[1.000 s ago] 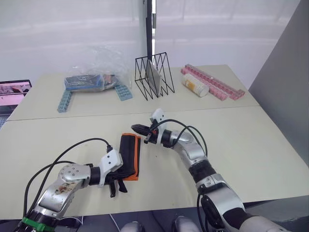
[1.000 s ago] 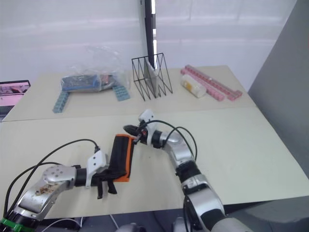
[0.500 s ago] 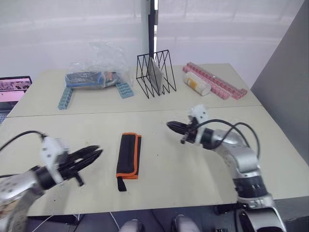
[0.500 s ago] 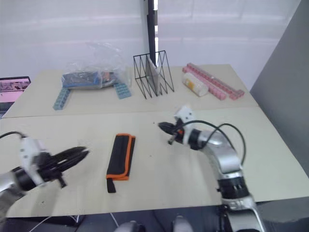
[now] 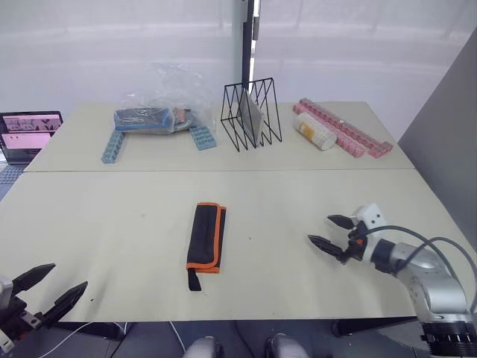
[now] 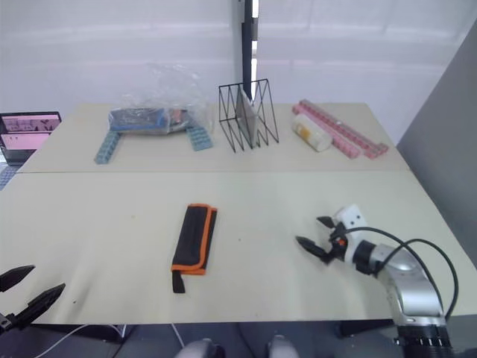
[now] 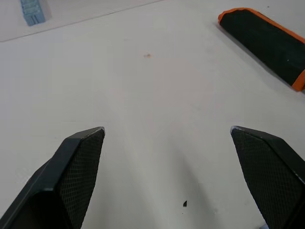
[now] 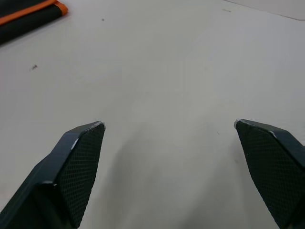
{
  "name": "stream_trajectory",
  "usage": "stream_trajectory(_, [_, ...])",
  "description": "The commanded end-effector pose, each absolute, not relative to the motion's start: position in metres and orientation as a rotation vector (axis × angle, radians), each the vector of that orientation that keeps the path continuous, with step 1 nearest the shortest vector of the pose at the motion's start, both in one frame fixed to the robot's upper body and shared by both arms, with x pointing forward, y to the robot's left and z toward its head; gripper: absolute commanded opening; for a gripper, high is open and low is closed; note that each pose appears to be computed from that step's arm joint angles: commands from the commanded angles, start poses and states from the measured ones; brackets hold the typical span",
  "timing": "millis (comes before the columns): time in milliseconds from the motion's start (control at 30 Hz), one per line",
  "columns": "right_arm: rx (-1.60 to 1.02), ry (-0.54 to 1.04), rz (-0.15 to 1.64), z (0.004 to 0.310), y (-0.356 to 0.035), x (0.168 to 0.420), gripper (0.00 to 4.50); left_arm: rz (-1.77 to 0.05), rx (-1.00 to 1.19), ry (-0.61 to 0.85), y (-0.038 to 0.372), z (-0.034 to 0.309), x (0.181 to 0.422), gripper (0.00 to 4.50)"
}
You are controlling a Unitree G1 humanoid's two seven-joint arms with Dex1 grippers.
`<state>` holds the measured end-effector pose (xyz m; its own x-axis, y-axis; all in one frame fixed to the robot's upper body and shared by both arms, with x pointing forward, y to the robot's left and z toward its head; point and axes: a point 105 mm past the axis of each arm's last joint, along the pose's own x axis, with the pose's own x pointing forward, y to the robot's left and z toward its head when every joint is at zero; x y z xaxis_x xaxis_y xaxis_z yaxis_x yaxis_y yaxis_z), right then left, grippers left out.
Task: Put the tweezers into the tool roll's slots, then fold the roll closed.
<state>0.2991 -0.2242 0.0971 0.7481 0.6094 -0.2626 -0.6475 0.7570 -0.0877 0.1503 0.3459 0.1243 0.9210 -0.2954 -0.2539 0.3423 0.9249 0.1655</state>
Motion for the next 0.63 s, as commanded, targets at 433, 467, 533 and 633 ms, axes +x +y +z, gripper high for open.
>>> stream_trajectory(433, [-0.172,0.178,0.609,0.106,-0.25,0.296,4.49,-0.281,0.23,0.242,0.353,0.125,0.159,4.5])
stream_trajectory(467, [-0.17,0.177,0.61,0.106,-0.249,0.296,4.49,-0.281,0.229,0.241,0.353,0.125,0.16,4.5])
stream_trajectory(533, [-0.168,0.177,0.613,0.106,-0.248,0.296,4.49,-0.282,0.233,0.242,0.352,0.125,0.161,4.5])
stream_trajectory(633, [-0.166,0.177,0.616,0.106,-0.247,0.297,4.49,-0.283,0.236,0.241,0.352,0.125,0.161,4.5])
